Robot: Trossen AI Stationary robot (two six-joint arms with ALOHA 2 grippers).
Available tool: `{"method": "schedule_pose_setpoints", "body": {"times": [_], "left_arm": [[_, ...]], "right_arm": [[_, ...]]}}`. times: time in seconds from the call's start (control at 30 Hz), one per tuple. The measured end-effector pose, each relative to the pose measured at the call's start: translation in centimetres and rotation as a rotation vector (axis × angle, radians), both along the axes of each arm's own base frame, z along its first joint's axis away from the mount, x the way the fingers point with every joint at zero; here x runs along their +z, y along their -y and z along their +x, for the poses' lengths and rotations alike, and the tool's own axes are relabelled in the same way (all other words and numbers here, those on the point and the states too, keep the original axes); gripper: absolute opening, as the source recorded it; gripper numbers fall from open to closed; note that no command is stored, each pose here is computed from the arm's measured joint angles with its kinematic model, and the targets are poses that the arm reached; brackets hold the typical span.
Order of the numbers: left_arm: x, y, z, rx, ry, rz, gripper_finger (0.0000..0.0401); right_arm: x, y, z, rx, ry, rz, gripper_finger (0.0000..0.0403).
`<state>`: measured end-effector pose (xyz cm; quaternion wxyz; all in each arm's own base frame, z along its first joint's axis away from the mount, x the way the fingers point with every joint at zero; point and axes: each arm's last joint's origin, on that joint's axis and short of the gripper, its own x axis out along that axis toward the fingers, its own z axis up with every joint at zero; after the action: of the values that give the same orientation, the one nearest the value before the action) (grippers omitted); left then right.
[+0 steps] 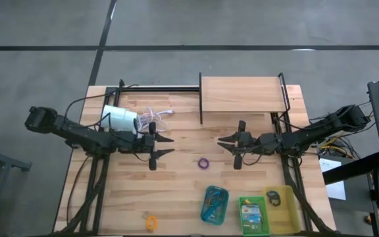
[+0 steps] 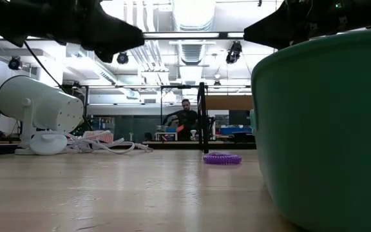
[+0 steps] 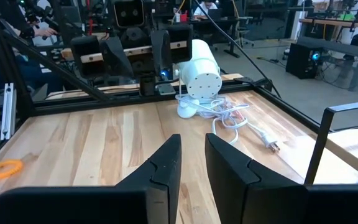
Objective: Pick & Place Office Desk Supplies
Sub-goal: Put the violet spring rubberband into the yellow bin
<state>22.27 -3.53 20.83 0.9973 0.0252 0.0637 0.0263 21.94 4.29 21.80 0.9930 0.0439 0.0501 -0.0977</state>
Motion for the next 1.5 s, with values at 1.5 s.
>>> {"method": "schedule_pose_setpoints", "body": {"times": [1.5], "left_arm": [[-5.4, -0.5, -2.5, -0.001, -0.604, 0.118, 0.0175]], "right_arm": [[-0.6, -0.4, 0.0, 0.082, -0.047, 0.221, 0.0068]]}}
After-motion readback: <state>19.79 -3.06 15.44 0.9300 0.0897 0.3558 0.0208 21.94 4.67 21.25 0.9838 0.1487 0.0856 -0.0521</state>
